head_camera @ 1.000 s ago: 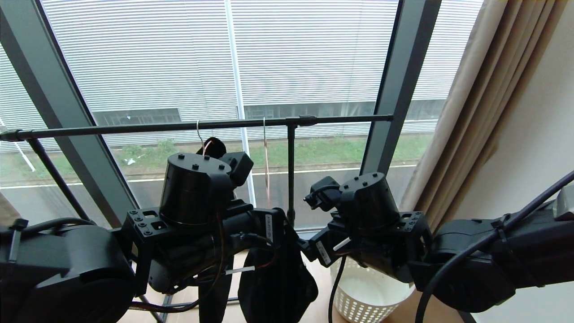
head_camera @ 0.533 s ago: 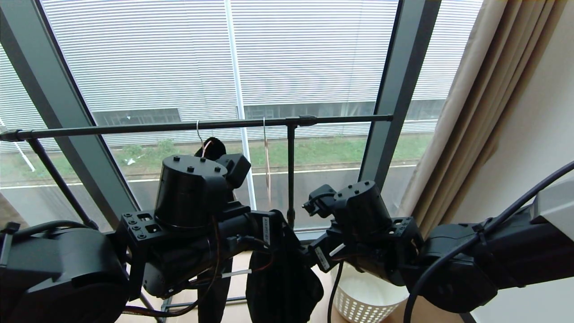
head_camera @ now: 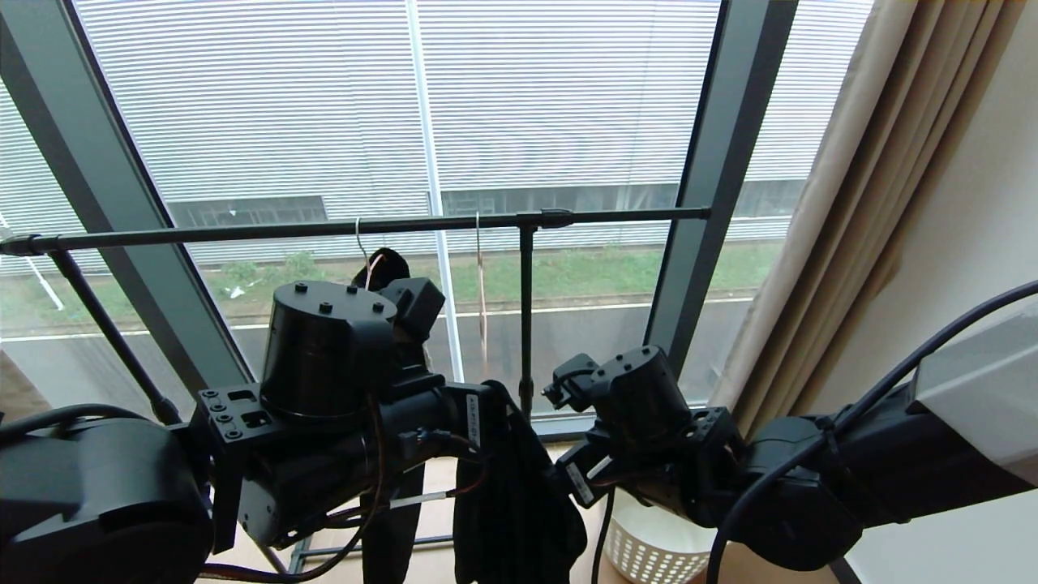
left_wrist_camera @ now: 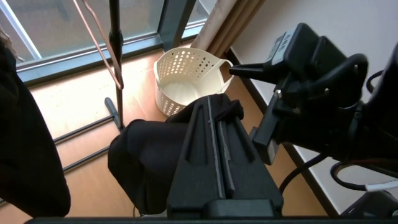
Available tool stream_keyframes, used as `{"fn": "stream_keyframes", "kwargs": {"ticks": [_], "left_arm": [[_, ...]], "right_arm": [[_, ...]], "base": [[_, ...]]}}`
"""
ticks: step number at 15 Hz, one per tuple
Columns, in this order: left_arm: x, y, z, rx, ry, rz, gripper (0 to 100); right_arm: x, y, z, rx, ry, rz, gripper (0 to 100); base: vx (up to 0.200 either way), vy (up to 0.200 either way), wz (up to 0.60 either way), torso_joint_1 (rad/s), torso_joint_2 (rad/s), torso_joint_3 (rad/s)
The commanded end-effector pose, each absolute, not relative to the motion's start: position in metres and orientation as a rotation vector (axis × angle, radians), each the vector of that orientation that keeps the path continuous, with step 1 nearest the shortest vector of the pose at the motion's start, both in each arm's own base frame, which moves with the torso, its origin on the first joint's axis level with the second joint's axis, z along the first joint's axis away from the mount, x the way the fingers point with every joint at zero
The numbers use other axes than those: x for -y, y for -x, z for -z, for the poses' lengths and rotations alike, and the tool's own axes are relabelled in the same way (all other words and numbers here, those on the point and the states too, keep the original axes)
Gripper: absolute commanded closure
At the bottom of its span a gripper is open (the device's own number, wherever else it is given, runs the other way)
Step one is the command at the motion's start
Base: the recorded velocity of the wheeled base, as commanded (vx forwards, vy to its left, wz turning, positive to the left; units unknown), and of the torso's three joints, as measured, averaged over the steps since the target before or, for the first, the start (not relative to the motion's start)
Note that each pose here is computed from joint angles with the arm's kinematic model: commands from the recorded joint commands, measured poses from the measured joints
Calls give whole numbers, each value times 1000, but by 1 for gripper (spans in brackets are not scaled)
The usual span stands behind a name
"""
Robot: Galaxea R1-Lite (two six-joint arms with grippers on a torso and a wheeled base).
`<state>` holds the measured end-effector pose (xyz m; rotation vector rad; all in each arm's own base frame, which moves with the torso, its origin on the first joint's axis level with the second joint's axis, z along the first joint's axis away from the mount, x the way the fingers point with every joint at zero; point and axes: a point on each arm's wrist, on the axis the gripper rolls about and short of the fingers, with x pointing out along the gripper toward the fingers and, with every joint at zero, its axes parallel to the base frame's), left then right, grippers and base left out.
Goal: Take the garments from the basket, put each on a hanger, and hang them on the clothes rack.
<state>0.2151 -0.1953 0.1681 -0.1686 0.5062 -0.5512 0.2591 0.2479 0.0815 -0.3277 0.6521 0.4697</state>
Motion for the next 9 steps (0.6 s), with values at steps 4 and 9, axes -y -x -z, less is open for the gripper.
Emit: {"fn": "stream_keyframes", "kwargs": {"ticks": [4, 9], "left_arm": [[193, -213, -168, -508, 168, 551, 100], [183, -224, -156, -563, 170, 560, 100]], "right_arm": [[-243, -265, -81, -653, 306, -446, 100], [-219, -288, -108, -534, 219, -365, 100]], "base": [[0, 0, 0, 0, 0, 0], [0, 0, 0, 0, 0, 0]]}}
